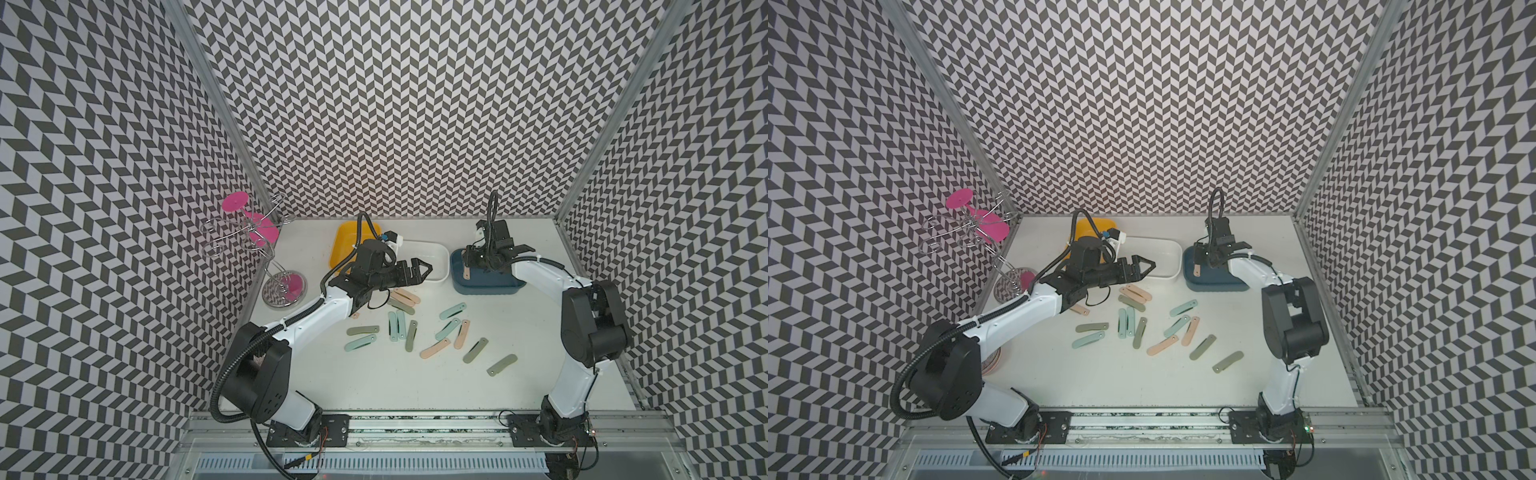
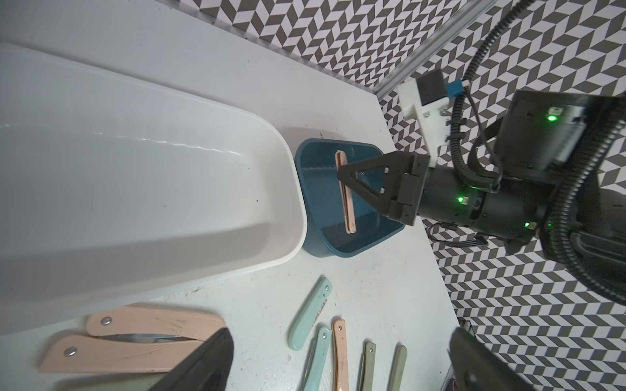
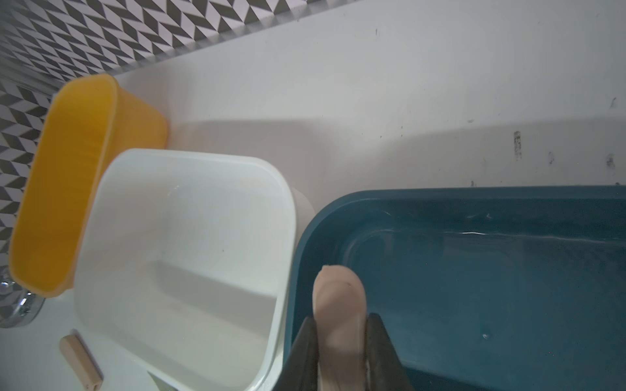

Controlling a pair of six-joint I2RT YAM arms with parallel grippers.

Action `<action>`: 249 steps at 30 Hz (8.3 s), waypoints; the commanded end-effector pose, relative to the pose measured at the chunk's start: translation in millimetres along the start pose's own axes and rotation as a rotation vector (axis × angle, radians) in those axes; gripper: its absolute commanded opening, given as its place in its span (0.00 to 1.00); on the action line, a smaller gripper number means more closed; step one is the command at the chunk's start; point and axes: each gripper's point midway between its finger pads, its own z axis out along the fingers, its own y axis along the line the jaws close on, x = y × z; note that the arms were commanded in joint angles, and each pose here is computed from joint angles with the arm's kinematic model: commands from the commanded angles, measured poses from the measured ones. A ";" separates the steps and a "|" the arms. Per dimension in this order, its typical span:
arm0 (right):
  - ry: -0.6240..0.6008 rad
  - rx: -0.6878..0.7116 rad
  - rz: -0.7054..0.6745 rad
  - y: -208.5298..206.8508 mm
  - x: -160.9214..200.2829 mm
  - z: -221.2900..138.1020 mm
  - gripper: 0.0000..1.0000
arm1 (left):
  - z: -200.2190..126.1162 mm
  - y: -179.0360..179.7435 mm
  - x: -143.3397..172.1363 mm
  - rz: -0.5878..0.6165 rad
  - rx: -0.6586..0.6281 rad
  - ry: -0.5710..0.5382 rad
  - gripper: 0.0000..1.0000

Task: Place the fruit knives into the storage box by color
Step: Place the fruit knife in the storage box, then pick up the fruit knife from the center of the board, then place the fruit knife in the storage box.

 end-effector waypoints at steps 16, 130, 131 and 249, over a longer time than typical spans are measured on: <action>0.036 -0.010 -0.027 -1.5 7.1 59.7 0.22 | 6.4 -16.8 -8.5 0.011 0.062 -0.003 1.00; 0.011 0.092 0.033 35.5 174.0 -109.8 0.22 | -12.6 -34.7 35.0 -0.013 0.096 0.021 1.00; -0.003 0.082 0.037 37.6 169.7 -114.2 0.22 | -11.6 -35.5 33.8 -0.012 0.096 0.021 1.00; -0.070 -0.076 -0.060 25.9 22.4 -72.2 0.54 | -9.8 -15.7 53.2 0.079 0.018 0.118 1.00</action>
